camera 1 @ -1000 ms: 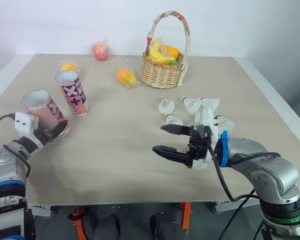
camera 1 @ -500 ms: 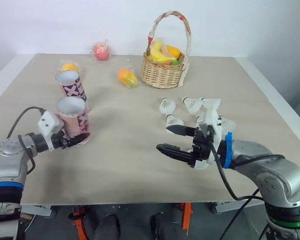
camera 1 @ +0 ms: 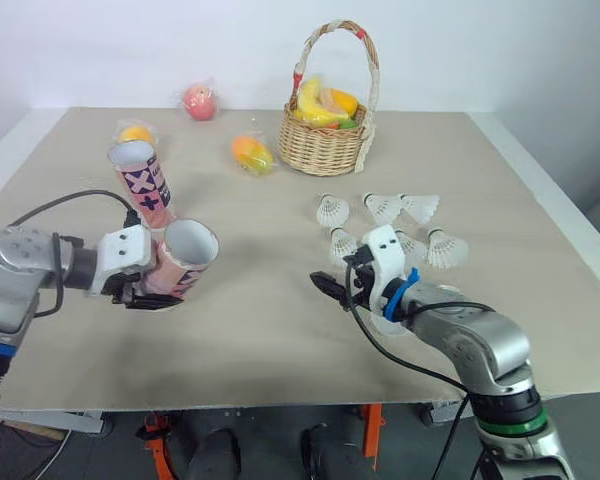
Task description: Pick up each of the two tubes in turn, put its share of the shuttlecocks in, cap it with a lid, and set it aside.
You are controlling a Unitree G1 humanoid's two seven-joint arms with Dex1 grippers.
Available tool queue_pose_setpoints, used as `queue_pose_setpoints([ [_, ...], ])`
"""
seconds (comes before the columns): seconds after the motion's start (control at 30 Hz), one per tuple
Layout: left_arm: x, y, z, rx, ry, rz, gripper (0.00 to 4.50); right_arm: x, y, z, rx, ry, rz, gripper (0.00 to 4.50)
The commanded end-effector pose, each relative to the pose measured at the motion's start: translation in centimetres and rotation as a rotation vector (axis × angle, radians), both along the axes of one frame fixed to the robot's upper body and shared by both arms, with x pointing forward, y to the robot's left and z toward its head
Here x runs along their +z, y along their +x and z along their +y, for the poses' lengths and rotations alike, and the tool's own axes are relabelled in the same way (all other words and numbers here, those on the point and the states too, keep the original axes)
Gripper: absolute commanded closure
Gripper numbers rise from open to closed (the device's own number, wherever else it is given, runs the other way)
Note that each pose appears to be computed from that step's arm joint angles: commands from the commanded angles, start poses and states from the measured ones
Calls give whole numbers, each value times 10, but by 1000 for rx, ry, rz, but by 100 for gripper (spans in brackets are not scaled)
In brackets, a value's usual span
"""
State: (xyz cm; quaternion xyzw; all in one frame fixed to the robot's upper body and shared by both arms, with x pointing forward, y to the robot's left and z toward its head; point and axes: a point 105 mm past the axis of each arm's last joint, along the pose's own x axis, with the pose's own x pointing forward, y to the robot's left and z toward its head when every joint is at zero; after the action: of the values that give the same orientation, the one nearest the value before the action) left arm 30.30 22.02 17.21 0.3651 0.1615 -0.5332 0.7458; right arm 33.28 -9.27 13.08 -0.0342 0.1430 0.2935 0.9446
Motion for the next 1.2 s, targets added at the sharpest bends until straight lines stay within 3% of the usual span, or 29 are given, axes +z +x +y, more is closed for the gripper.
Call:
queue_pose_setpoints([
  [0.03,12,-6,-10,-61,21,-13,110,14,10,3,-29,5,-71,0],
  [0.43,3,-16,-19,-95,11,21,110,4,38,1,-176,-106,-103,0],
  [0.53,2,-18,-22,-101,5,25,116,6,42,-5,-206,-173,-145,84],
  [0.7,0,-22,-24,-110,-3,37,116,11,39,-6,-194,-214,-185,334],
  [0.73,0,-22,-25,-111,-5,39,116,12,38,-7,-186,-216,-187,362],
  [0.77,0,-23,-24,-112,-5,42,116,14,36,-7,-178,-220,-192,428],
  [0.9,-3,-23,-23,-112,0,56,116,29,26,-10,-113,-189,-234,446],
  [1.07,-7,-22,-20,-109,4,79,116,75,10,-8,88,-197,-424,446],
  [1.2,-8,-20,-20,-108,4,88,116,95,-23,2,416,-239,-546,446],
])
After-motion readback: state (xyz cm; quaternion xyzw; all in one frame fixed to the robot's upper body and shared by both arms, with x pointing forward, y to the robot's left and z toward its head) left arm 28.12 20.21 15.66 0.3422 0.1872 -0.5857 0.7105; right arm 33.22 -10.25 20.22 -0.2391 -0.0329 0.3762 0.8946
